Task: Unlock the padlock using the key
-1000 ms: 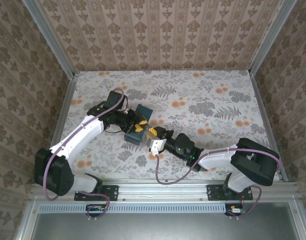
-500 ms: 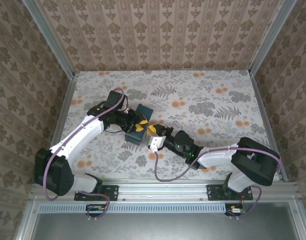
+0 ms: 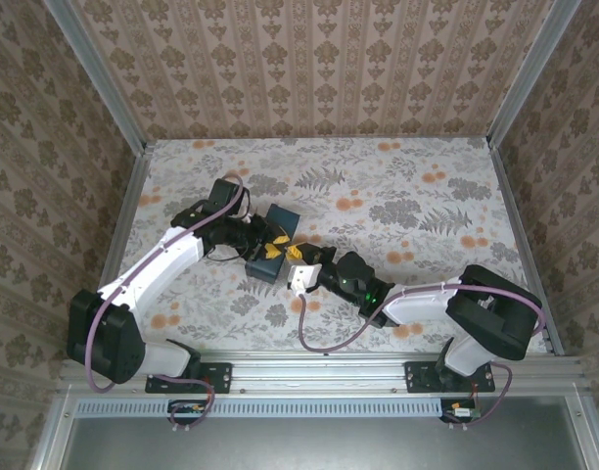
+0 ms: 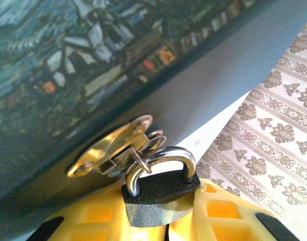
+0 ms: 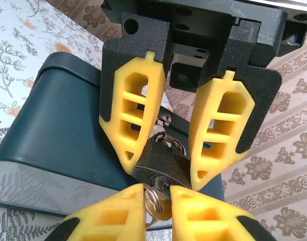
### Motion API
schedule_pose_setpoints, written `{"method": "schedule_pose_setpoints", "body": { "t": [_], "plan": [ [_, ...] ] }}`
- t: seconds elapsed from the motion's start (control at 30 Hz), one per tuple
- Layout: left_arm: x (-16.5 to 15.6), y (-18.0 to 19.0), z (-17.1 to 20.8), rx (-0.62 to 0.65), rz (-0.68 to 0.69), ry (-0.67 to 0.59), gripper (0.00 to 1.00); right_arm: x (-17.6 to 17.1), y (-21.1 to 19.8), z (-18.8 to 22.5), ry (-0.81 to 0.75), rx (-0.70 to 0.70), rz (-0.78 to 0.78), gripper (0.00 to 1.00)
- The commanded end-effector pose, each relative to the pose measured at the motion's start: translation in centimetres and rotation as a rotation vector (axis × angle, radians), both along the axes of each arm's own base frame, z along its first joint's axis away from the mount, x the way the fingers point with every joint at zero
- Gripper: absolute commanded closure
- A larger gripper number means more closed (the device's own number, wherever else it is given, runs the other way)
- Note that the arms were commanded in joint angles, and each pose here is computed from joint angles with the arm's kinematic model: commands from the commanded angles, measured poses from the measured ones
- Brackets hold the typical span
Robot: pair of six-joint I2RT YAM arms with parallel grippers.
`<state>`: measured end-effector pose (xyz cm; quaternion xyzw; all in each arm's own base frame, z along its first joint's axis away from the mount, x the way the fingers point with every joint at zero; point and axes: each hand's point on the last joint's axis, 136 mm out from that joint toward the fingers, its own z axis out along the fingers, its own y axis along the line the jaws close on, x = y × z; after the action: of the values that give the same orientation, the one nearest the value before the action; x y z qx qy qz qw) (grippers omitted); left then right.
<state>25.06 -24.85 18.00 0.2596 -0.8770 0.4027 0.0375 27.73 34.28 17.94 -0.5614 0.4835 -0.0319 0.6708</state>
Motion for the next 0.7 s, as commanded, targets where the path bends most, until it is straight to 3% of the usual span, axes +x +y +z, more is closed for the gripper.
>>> {"method": "schedule_pose_setpoints", "body": {
  "t": [0.0, 0.27, 0.57, 0.67],
  "plan": [
    [-0.2, -1.2, 2.7, -0.1, -0.041, -0.053, 0.93, 0.7, -0.1, -0.4, 0.018, -0.017, -0.016, 0.88],
    [0.0, -1.4, 2.8, -0.112, -0.04, -0.061, 0.93, 0.8, -0.2, -0.1, 0.112, 0.044, -0.041, 0.96],
    [0.8, -1.1, 1.7, -0.086, -0.026, -0.071, 0.93, 0.8, -1.0, 1.0, 0.476, 0.371, -0.165, 1.0],
    [1.0, -1.3, 1.3, -0.079, -0.047, -0.07, 0.77, 1.4, -2.0, 0.5, 0.5, 0.372, -0.244, 1.0]
  ]
}}
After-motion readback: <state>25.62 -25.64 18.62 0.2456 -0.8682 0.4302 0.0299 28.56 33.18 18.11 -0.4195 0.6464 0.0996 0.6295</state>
